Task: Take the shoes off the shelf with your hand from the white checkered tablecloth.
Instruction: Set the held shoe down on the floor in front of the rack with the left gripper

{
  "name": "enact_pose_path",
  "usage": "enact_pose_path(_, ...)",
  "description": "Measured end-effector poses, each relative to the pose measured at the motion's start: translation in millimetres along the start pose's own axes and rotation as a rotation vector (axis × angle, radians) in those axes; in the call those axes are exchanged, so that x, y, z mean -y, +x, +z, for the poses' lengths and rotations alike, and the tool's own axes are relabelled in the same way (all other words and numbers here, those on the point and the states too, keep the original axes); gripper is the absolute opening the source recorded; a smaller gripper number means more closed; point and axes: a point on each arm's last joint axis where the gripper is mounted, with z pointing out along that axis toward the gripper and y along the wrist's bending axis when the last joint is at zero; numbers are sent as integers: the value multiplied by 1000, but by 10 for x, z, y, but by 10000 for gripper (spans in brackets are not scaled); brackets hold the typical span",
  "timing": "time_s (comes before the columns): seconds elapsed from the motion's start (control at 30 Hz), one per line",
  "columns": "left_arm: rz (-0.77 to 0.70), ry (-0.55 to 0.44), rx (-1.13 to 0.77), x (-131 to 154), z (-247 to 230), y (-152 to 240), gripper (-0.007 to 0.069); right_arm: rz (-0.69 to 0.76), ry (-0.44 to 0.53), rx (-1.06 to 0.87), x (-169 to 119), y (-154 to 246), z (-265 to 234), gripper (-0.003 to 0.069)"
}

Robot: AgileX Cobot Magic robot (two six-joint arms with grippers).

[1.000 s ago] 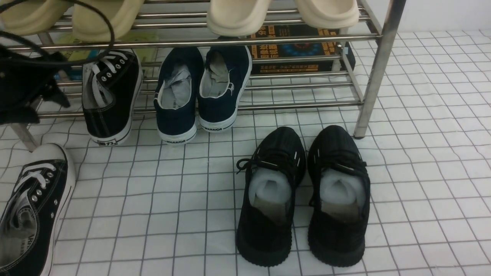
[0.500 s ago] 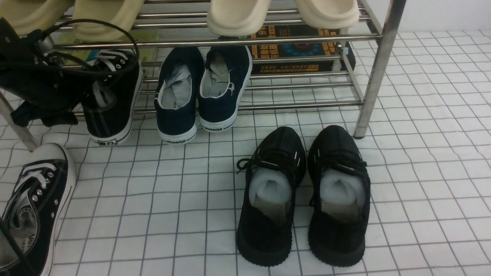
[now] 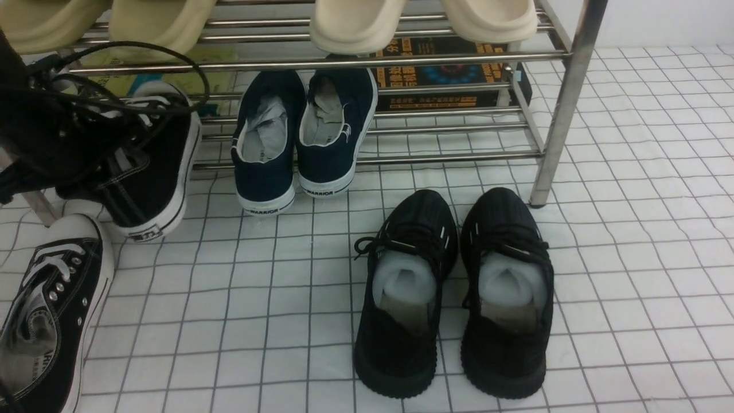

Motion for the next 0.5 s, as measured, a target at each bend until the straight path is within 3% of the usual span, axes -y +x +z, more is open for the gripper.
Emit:
enact_pose_path(0.17,24,-53,-74,-94,-304,259,18,0,0,0,0,0,0,239)
enact_pose_path(0.5,-31,-97,-107,-367,-82,852,19,0,0,0,0,0,0,239)
